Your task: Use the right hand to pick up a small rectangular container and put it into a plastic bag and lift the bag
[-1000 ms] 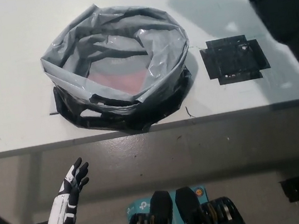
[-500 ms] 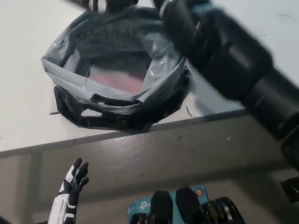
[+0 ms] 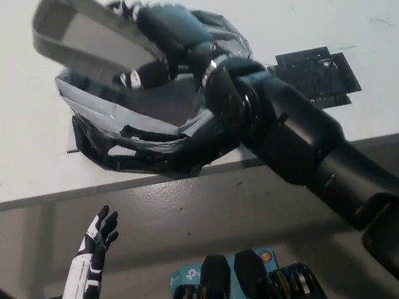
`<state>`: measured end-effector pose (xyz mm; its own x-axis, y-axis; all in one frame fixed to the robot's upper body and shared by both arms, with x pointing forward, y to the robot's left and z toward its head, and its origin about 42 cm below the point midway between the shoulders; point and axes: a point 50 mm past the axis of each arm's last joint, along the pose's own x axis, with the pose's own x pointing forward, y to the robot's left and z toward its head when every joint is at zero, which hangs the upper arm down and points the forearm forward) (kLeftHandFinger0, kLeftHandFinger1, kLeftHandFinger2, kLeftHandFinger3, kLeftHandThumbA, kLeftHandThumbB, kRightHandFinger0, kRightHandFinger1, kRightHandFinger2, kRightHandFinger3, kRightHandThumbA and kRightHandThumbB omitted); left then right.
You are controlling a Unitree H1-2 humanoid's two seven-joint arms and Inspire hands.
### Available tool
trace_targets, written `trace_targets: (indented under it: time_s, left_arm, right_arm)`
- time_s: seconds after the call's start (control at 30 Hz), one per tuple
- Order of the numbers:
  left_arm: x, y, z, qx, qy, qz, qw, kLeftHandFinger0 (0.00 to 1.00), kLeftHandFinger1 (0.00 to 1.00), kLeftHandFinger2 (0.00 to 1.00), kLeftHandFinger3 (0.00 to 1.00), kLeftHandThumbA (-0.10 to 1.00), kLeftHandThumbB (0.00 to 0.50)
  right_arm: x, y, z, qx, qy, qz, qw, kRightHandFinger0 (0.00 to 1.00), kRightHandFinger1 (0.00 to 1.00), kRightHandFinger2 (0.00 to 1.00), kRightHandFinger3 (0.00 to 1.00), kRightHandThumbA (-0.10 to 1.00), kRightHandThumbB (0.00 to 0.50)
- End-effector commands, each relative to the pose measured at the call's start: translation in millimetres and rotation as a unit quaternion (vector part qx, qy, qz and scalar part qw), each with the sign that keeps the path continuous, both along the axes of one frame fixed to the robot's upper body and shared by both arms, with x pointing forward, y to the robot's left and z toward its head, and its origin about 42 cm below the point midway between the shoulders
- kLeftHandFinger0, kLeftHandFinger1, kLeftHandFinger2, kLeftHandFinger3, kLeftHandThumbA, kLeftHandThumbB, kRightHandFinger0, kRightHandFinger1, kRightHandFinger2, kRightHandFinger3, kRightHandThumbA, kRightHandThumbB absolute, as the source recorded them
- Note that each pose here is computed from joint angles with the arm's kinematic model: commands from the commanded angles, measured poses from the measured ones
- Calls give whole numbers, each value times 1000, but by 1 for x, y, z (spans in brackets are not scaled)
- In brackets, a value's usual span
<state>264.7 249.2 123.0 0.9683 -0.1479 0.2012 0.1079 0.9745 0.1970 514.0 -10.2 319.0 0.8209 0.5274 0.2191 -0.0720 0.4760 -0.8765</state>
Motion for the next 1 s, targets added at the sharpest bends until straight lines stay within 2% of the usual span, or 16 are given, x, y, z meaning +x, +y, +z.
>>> trace_targets:
  time_s: [0.0, 0.17, 0.23, 0.27, 0.3, 0.33, 0.37, 0.4, 0.43, 0.47, 0.5, 0.53, 0.6, 0.8, 0.83, 0.97]
  left_arm:
    - [2, 4, 13, 10, -27, -5, 1000, 1000, 1000, 1000, 1000, 1000, 262]
    - [4, 4, 14, 10, -29, -5, 1000, 1000, 1000, 1000, 1000, 1000, 271]
    - [4, 4, 14, 9, -29, -4, 1000, 1000, 1000, 1000, 1000, 1000, 260]
    - [4, 5, 15, 9, -32, -5, 999, 1000, 1000, 1000, 1000, 1000, 251]
    - [4, 5, 15, 9, -32, -6, 999, 1000, 1000, 1000, 1000, 1000, 251]
    - [5, 5, 16, 9, -33, -6, 999, 1000, 1000, 1000, 1000, 1000, 250]
    - [6, 5, 16, 11, -32, -5, 999, 1000, 1000, 1000, 1000, 1000, 254]
    - [6, 5, 16, 12, -32, -5, 999, 1000, 1000, 1000, 1000, 1000, 254]
    - [6, 5, 16, 12, -31, -6, 999, 1000, 1000, 1000, 1000, 1000, 260]
    - [6, 5, 16, 12, -31, -6, 999, 1000, 1000, 1000, 1000, 1000, 260]
    - [7, 5, 17, 12, -31, -7, 999, 1000, 1000, 1000, 1000, 1000, 260]
    - [7, 4, 17, 12, -30, -6, 999, 1000, 1000, 1000, 1000, 1000, 266]
    - [8, 5, 17, 14, -32, -5, 999, 1000, 1000, 1000, 1000, 1000, 263]
    - [10, 4, 19, 13, -34, -5, 999, 1000, 1000, 1000, 1000, 1000, 267]
    - [11, 4, 20, 12, -35, -5, 999, 1000, 1000, 1000, 1000, 1000, 257]
    - [11, 5, 20, 14, -37, -5, 999, 1000, 1000, 1000, 1000, 1000, 252]
  right_arm:
    - [2, 2, 13, -2, -42, 9, 999, 0, 262, 721, 730, -100, 193]
    - [7, -3, 3, -20, -35, 1, 999, 0, 321, 774, 832, -100, 178]
    - [7, -3, 2, -51, -17, -4, 999, 0, 407, 829, 952, -100, 152]
    - [8, -3, 1, -79, -3, -3, 997, 52, 483, 905, 1000, -100, 190]
    - [8, -3, 1, -90, 1, -2, 996, 52, 483, 905, 1000, -100, 190]
    - [8, -3, 1, -105, 7, -4, 994, 209, 595, 984, 1000, -64, 237]
    - [9, -4, 2, -132, 27, -9, 991, 529, 860, 1000, 1000, 151, 233]
    - [9, -4, 2, -139, 32, -11, 990, 529, 860, 1000, 1000, 151, 233]
    - [8, -4, 3, -157, 47, -11, 986, 1000, 1000, 1000, 1000, 440, 331]
    - [6, -5, 5, -173, 54, -11, 983, 1000, 1000, 1000, 1000, 564, 348]
    - [6, -5, 6, -181, 54, -11, 982, 1000, 1000, 1000, 1000, 596, 362]
    - [5, -6, 8, -191, 57, -9, 980, 1000, 1000, 1000, 1000, 699, 388]
    - [3, -6, 15, -202, 69, -2, 977, 1000, 1000, 1000, 1000, 817, 499]
    - [2, -6, 38, -186, 64, 11, 980, 1000, 1000, 1000, 1000, 907, 500]
    - [2, -5, 49, -171, 51, 14, 984, 1000, 1000, 1000, 1000, 972, 500]
    - [-1, -4, 73, -124, 25, 23, 992, 1000, 1000, 1000, 1000, 960, 500]
